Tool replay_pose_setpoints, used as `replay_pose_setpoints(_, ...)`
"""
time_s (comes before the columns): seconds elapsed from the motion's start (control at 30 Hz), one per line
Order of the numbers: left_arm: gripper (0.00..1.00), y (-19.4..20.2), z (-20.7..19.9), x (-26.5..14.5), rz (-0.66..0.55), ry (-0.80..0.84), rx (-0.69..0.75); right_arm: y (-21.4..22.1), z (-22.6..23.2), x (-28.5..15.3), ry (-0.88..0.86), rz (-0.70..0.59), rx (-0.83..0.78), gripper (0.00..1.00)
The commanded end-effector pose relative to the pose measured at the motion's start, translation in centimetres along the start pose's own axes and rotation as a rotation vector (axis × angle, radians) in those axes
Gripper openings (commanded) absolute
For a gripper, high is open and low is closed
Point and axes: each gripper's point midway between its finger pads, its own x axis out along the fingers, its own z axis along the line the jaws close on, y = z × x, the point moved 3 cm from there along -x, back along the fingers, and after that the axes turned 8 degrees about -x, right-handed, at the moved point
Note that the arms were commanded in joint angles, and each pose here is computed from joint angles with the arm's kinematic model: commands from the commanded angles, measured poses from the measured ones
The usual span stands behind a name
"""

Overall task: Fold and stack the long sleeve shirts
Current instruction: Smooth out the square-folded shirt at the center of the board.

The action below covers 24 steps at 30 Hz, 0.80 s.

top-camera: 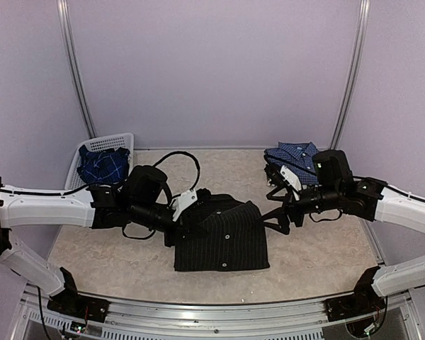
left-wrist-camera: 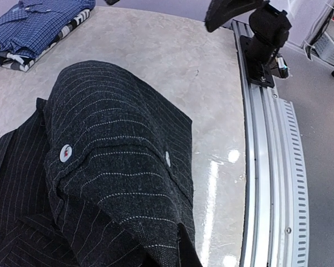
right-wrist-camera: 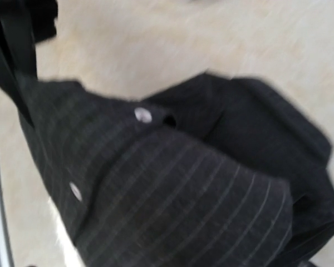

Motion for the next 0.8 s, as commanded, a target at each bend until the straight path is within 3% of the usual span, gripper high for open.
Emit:
replay_pose_setpoints(0.0,0.03,-1.1,-2.7,-1.4,-0.087,0.123,0.109,0.1,1.3,0.3,-0.071,0.036,-0.042,0.98)
replay_pose_setpoints(0.4,0.06,1.1,-5.4,-0.9,-0.008,0.265,0.143,1.4,2.6,3.7,-0.110,0.196,-0.139,0.98)
replay_pose_setpoints(0.77,0.07,3.0,-5.8,-0.7,0.033,0.261,0.137,2.2,3.7,5.7,-0.213,0.254,-0.193,0.99)
